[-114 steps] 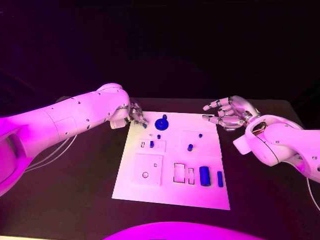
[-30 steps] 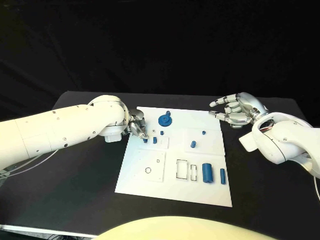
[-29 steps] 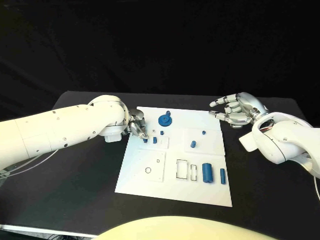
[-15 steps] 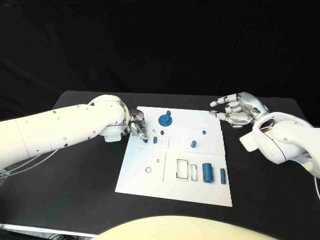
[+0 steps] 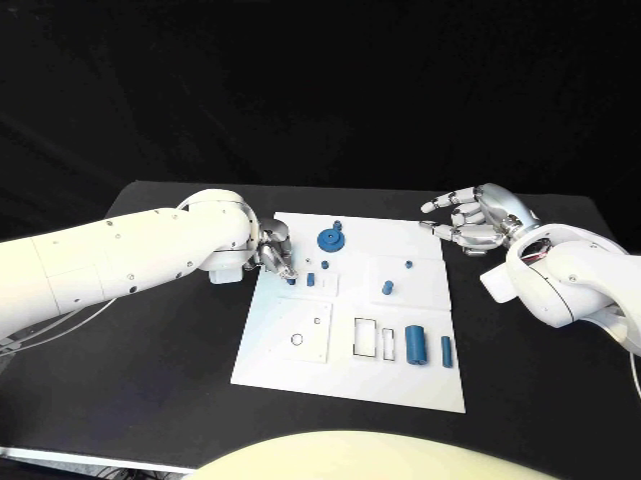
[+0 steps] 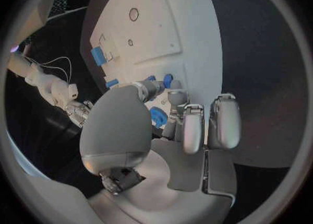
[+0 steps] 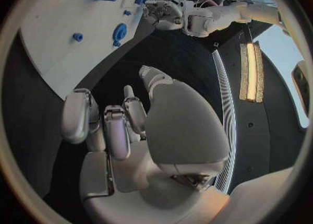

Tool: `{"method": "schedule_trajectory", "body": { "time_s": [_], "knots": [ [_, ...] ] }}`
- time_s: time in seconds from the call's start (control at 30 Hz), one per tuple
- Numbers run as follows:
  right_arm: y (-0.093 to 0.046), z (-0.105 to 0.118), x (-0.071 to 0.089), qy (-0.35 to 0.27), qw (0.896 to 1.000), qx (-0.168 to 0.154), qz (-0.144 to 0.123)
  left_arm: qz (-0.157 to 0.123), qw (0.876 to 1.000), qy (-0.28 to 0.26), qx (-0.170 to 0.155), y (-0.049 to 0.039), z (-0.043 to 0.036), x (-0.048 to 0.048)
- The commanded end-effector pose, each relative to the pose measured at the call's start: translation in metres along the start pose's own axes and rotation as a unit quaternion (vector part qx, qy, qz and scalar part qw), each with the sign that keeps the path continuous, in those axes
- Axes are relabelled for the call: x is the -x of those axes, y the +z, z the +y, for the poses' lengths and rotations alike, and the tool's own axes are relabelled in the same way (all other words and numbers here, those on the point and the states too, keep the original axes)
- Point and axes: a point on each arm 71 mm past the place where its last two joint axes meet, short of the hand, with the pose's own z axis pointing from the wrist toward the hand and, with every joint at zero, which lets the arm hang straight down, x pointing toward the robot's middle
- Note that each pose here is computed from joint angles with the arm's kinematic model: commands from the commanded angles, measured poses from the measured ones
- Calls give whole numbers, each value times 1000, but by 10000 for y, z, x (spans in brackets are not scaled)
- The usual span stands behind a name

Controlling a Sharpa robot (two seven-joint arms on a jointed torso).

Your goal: Assemble the parts on the task board

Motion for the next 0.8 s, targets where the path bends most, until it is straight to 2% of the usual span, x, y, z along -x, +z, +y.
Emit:
{"method": "schedule_trajectory", "body": {
  "time_s": [0.03, 0.4, 0.8],
  "knots": [
    [-3, 9, -8, -1, 1000, 6, 4, 13, 1000, 7, -1, 18, -22, -40],
    [-6, 9, -7, -1, 1000, 6, 4, 32, 999, 8, 3, 95, -39, -122],
    [-9, 7, -3, -1, 1000, 6, 3, 41, 999, 3, 9, 137, -4, -148]
  ]
}}
